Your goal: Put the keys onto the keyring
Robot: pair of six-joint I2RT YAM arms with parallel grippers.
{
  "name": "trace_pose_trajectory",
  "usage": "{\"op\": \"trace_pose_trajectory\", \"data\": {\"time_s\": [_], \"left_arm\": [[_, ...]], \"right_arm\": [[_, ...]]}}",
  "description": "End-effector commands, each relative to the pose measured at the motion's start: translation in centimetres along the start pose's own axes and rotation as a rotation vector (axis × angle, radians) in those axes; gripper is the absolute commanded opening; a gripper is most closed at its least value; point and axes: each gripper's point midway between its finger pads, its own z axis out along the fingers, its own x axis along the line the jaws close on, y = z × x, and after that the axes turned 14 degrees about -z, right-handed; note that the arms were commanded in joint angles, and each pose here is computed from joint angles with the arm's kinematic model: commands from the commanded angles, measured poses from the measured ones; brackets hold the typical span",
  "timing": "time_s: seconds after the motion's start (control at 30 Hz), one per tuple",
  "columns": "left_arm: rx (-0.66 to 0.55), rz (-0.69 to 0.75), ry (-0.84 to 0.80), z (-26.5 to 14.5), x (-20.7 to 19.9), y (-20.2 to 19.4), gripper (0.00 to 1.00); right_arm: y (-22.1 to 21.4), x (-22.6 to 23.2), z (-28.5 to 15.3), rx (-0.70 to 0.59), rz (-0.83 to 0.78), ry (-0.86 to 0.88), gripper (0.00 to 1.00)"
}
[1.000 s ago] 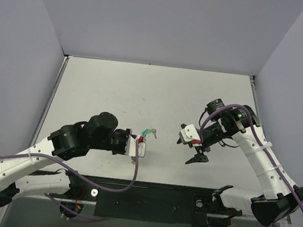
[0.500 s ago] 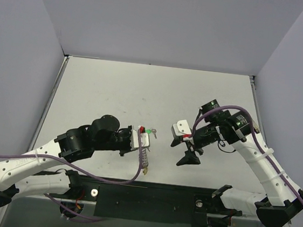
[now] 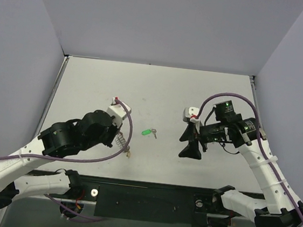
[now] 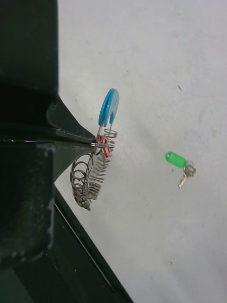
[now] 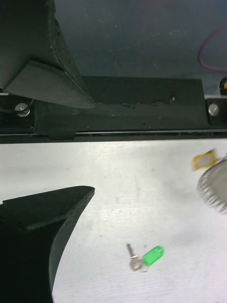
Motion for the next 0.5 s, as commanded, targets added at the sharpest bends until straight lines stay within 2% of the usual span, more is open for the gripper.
{"op": "trace_pose_trajectory", "data": {"time_s": [0.0, 0.3, 0.43, 0.47], "left_arm": [[-0.031, -0.122, 0.230, -3.6, 5.3, 0.9, 0.00], [0.220, -0.281, 0.223, 0.6, 6.9, -3.6, 0.00], [0.300, -0.368, 0.222, 4.6, 9.0, -5.1, 0.00], [0.352, -0.389, 0.251, 5.9, 10.3, -6.2, 0.00]], "right_arm": [[-2.0, -0.8, -0.3, -0.025, 0.107, -0.066, 0.62], [-7.1, -2.2, -1.2, -0.089, 0.282, -0.221, 0.63], [-8.5, -2.9, -1.7, -0.128, 0.321, -0.282, 0.63], [-8.7, -3.1, -2.0, -0.129, 0.327, -0.301, 0.63]]}}
